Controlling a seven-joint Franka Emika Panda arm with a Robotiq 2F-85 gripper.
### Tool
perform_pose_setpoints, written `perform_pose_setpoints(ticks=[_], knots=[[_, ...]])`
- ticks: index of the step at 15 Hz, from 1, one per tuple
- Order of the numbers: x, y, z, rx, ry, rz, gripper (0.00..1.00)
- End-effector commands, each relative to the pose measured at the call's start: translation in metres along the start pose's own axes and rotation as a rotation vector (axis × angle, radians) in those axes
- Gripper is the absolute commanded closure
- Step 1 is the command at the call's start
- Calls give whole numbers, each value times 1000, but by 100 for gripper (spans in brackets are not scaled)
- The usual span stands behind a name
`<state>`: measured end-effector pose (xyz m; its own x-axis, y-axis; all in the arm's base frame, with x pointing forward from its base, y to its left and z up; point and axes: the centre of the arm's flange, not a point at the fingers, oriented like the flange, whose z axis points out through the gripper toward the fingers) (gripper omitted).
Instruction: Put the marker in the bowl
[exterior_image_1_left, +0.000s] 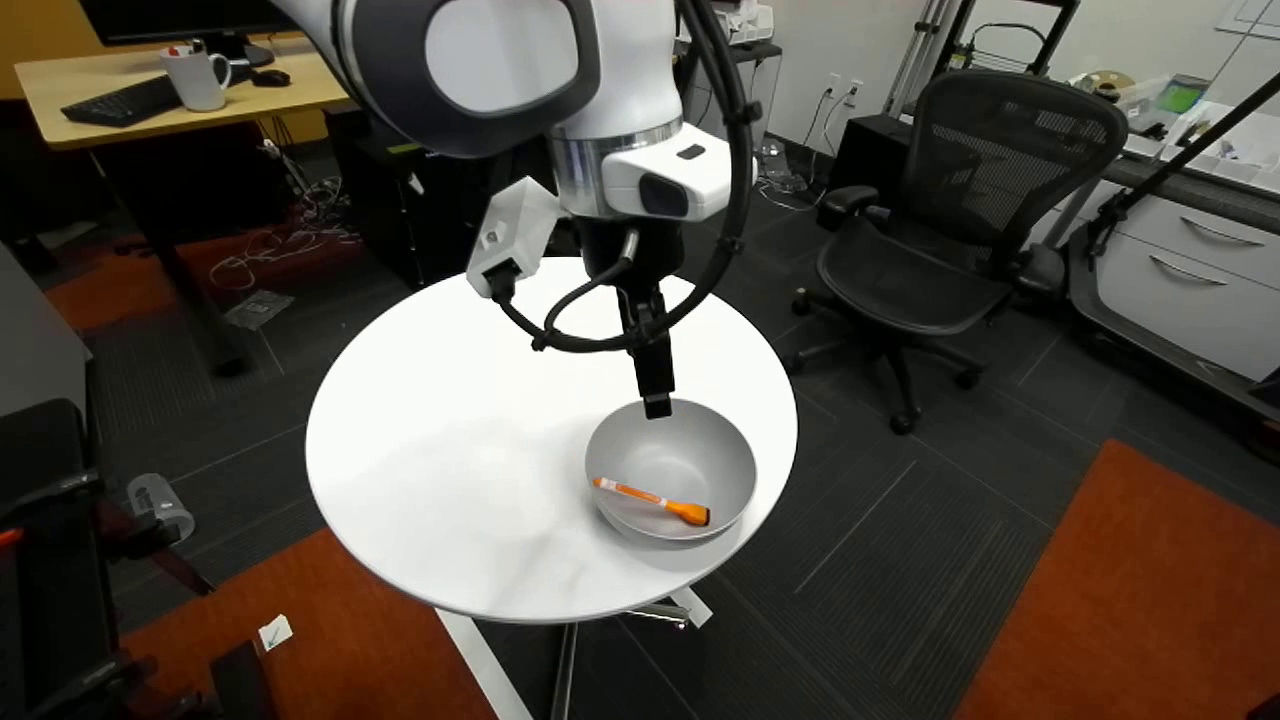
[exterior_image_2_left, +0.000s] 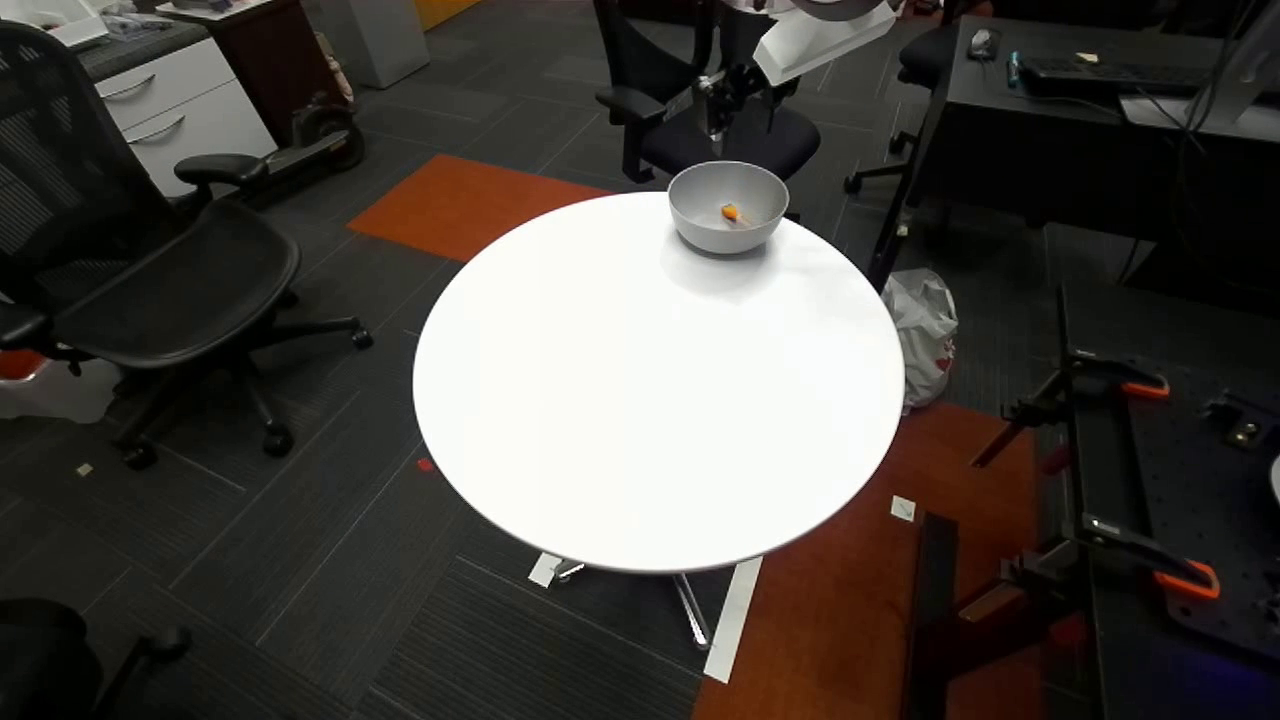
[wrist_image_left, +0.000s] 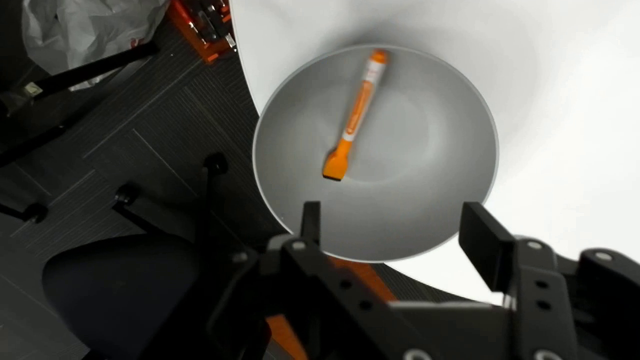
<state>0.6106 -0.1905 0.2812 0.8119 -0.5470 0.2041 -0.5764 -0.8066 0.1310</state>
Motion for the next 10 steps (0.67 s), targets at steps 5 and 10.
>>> perform_pose_setpoints(ticks=[5,10], knots=[[9,-4,-8,0,3,36,0],[4,-1,-3,2,9,0,0]])
